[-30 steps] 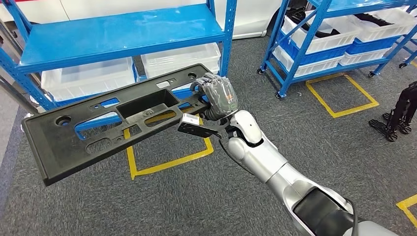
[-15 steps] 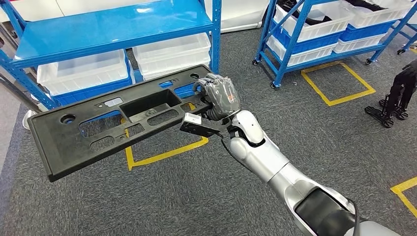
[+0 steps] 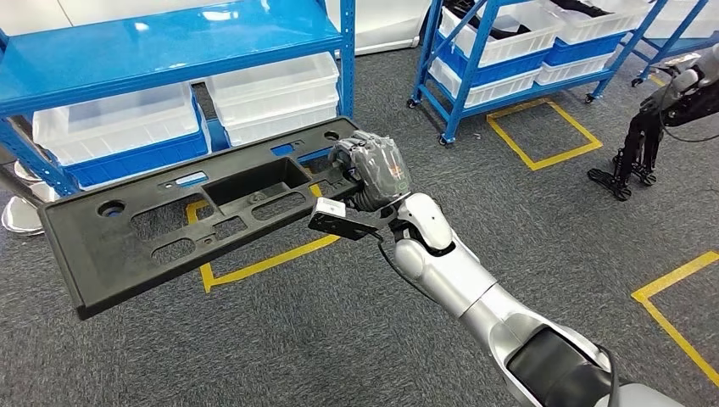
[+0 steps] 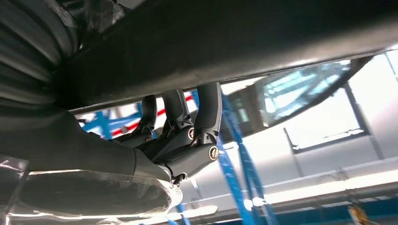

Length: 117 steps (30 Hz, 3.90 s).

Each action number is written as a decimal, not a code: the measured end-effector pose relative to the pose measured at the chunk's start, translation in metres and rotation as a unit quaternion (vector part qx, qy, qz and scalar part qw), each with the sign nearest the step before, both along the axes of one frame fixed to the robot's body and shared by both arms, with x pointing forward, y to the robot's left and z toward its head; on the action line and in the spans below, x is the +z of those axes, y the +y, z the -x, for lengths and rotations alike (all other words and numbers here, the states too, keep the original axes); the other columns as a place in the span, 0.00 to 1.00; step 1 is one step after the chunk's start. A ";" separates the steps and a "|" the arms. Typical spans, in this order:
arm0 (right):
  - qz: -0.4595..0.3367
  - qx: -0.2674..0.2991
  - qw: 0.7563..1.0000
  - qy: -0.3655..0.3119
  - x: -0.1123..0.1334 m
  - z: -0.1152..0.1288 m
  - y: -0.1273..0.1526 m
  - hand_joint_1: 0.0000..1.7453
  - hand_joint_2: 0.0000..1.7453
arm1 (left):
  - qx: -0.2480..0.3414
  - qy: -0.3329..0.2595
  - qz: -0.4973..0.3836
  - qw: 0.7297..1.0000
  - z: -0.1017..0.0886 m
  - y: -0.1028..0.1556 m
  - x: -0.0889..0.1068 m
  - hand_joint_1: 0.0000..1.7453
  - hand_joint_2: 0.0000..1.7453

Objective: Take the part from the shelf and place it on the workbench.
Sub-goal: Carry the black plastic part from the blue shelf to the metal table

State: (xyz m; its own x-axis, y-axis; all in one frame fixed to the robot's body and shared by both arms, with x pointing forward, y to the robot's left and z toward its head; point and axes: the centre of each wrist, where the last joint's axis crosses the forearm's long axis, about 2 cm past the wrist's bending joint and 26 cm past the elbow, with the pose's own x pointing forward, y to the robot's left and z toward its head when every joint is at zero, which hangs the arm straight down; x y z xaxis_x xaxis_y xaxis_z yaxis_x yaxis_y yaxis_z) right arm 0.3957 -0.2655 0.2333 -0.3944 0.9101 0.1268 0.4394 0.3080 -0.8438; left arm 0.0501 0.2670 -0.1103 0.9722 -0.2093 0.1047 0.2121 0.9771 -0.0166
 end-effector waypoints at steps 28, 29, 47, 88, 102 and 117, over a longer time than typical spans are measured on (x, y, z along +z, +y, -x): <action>0.022 -0.059 0.998 -0.004 -0.003 0.014 -0.051 1.00 1.00 | 0.007 0.010 0.005 1.000 0.004 -0.001 0.000 0.00 1.00; 0.023 -0.065 0.998 -0.005 -0.003 0.015 -0.057 1.00 1.00 | 0.007 0.012 0.005 1.000 0.006 -0.001 -0.001 0.00 1.00; 0.032 -0.072 0.997 -0.011 -0.013 0.041 -0.069 1.00 1.00 | 0.014 0.006 0.009 1.000 0.005 -0.003 0.000 0.00 1.00; 0.041 -0.075 0.996 -0.008 -0.022 0.060 -0.076 1.00 1.00 | 0.021 0.008 0.004 1.000 0.003 0.000 0.000 0.00 1.00; 0.033 -0.093 0.995 0.004 -0.030 0.071 -0.092 1.00 1.00 | 0.020 0.006 0.001 1.000 0.004 0.000 0.000 0.00 1.00; 0.026 -0.095 0.995 0.006 -0.026 0.069 -0.095 1.00 1.00 | 0.017 0.007 0.005 1.000 0.004 0.002 -0.001 0.00 1.00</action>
State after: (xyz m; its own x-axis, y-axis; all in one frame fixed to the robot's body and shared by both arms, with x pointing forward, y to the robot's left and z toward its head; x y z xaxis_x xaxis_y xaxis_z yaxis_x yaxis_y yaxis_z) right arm 0.3264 -0.3602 0.2076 -0.2125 0.9738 0.0803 0.4756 0.1749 -0.8621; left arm 0.0458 0.2687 -0.1109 0.9803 -0.1743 0.0924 0.1777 0.9836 -0.0297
